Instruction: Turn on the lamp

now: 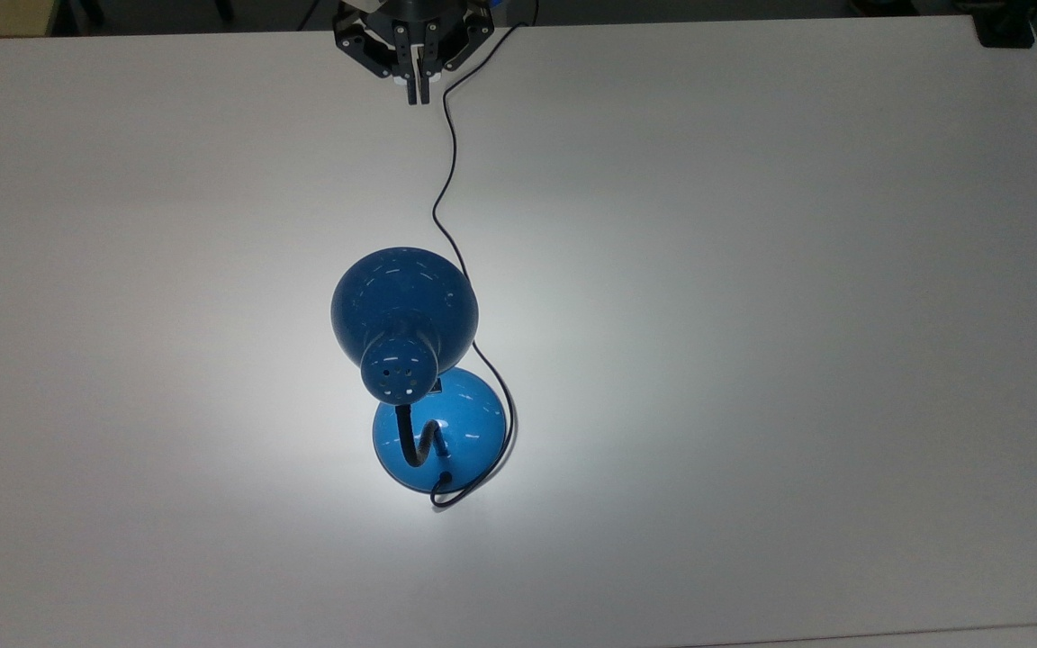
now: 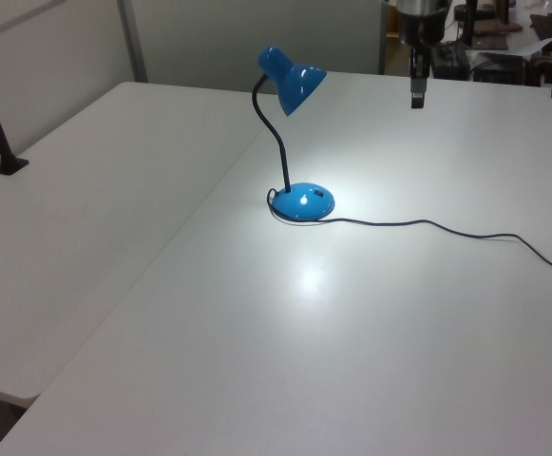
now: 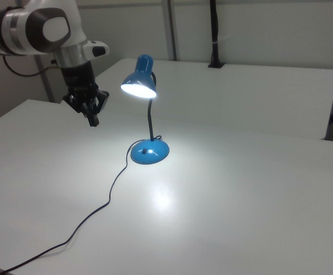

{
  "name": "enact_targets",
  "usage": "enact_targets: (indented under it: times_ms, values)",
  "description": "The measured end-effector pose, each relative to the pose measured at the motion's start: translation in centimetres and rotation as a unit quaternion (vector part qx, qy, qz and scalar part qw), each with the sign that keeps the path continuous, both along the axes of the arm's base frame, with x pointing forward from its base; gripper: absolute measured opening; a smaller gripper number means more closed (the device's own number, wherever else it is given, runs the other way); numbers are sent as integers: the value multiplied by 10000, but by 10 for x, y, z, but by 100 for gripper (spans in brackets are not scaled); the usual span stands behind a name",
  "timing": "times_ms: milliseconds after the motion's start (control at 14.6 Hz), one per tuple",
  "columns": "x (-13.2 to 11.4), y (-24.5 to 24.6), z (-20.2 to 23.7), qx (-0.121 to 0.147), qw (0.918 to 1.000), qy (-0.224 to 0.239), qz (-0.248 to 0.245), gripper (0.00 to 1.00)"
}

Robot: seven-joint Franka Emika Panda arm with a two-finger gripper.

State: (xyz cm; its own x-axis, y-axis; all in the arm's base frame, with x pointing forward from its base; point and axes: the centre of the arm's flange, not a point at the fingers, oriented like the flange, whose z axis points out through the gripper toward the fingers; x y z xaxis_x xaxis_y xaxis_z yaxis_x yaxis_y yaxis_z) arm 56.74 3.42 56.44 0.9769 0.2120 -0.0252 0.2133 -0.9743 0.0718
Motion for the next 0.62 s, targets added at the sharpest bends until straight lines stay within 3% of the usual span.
enact_targets:
  times_ms: [69,412,480,617]
  values:
    - [0,-1,4,0,10000,-13,-53,13]
    - [1,-4,7,0,9996,-53,-267,61]
    - [1,-4,8,0,9996,-57,-287,78]
    - [1,-6,8,1,9994,-67,-326,98]
